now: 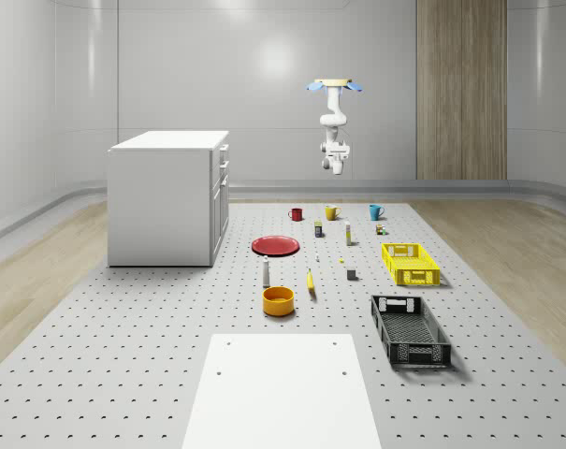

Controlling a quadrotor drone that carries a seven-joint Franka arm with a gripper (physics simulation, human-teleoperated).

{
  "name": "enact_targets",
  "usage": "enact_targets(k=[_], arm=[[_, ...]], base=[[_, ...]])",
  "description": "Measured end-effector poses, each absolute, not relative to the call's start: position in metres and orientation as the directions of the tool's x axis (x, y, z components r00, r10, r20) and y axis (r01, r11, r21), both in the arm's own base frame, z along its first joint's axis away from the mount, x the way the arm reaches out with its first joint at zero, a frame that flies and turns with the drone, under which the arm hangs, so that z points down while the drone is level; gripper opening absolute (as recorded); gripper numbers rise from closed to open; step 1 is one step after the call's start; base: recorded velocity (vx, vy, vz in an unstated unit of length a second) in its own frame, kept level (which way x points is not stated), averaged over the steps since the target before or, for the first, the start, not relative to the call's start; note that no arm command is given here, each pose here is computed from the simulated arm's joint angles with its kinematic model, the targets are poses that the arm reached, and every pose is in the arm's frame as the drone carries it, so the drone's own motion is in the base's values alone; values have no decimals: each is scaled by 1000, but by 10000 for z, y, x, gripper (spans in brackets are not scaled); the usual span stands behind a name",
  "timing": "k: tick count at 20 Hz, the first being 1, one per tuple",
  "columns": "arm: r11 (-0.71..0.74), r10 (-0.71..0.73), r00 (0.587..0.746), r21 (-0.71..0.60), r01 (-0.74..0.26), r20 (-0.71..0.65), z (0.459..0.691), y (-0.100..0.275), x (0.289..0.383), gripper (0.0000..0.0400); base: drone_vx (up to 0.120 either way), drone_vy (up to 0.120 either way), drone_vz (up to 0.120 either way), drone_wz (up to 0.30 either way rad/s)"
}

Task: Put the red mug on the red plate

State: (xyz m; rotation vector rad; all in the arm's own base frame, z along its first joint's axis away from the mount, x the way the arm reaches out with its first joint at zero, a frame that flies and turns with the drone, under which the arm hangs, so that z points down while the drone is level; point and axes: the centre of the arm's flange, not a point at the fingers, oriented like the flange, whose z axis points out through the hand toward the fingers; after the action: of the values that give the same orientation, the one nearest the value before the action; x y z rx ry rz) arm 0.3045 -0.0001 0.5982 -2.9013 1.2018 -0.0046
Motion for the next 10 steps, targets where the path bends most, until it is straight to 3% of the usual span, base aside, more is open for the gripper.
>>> enact_targets(k=[2,5,10], arm=[[-707,-707,707,-3,-707,3,6135,-1,3018,400],[-707,-707,707,-5,-707,5,6348,-1,3006,400],[-707,-707,707,-8,-707,8,6648,-1,3021,400]], base=[[0,0,0,0],[13,-120,0,0],[120,-120,0,0]])
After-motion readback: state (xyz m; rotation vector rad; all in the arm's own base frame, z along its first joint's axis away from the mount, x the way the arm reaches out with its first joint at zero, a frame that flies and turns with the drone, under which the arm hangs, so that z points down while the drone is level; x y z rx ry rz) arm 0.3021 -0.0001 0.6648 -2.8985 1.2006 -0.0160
